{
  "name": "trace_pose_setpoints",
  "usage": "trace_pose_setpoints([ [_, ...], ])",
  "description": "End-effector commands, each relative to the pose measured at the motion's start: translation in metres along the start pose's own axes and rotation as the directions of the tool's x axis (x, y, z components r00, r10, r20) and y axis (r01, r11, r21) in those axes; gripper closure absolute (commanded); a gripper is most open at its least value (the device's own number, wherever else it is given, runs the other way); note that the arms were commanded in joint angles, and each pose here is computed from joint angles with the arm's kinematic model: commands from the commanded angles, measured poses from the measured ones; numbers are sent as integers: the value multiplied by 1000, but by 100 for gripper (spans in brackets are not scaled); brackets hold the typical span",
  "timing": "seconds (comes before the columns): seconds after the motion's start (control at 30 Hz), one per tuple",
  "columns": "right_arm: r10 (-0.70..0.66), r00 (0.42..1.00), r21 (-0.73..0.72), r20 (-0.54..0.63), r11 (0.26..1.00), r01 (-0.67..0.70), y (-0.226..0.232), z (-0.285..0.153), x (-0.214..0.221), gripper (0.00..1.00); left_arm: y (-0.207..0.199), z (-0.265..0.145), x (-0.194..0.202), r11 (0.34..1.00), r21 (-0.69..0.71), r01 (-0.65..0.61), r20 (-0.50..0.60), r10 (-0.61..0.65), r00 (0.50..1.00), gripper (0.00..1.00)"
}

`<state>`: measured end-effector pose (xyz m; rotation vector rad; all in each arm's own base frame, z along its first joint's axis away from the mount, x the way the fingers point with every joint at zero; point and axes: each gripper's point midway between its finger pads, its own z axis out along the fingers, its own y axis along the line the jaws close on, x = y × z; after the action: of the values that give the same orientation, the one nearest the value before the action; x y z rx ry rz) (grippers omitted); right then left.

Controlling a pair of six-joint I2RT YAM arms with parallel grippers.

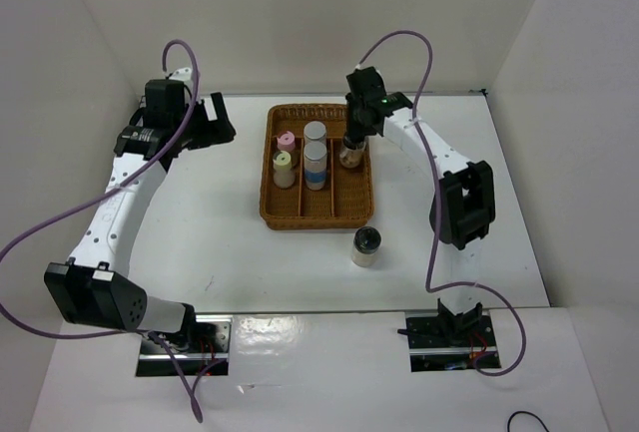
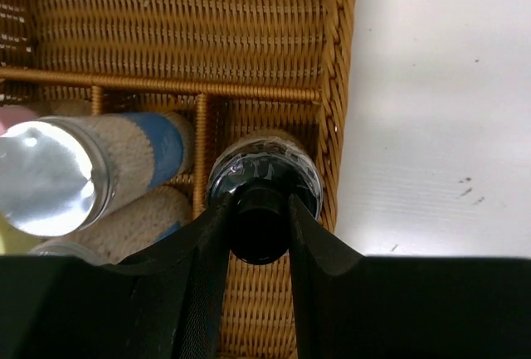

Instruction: Organize the condiment bottles

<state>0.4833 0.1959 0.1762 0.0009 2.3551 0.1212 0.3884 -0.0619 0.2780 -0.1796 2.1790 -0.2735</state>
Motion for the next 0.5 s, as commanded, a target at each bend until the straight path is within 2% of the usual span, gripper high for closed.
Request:
trace_pose_setpoints([
  [0.0, -1, 996, -43, 86, 999, 5, 15, -2, -30, 100, -3, -7, -10, 999, 34, -10, 42, 9, 999, 0],
  [0.13, -17, 997, -4, 72, 1000, 17, 11, 18, -22, 100, 2, 1, -4, 1000, 28, -3, 14, 3, 1000, 0],
  [0.27, -20, 998, -11, 54, 1000, 21, 13, 27, -16, 88, 2, 7, -6, 1000, 28, -3, 14, 3, 1000, 0],
  [0.3, -20, 998, -11, 54, 1000, 21, 13, 27, -16, 81, 2, 7, -6, 1000, 28, -3, 14, 3, 1000, 0],
  [0.33, -20, 998, -11, 54, 1000, 21, 13, 27, -16, 62, 1, 10, -4, 999, 34, -11, 3, 11, 1000, 0],
  [0.47, -17, 998, -25, 65, 1000, 18, 13, 13, -19, 24, 0, 10, -3, 999, 43, -11, 0, 11, 1000, 0],
])
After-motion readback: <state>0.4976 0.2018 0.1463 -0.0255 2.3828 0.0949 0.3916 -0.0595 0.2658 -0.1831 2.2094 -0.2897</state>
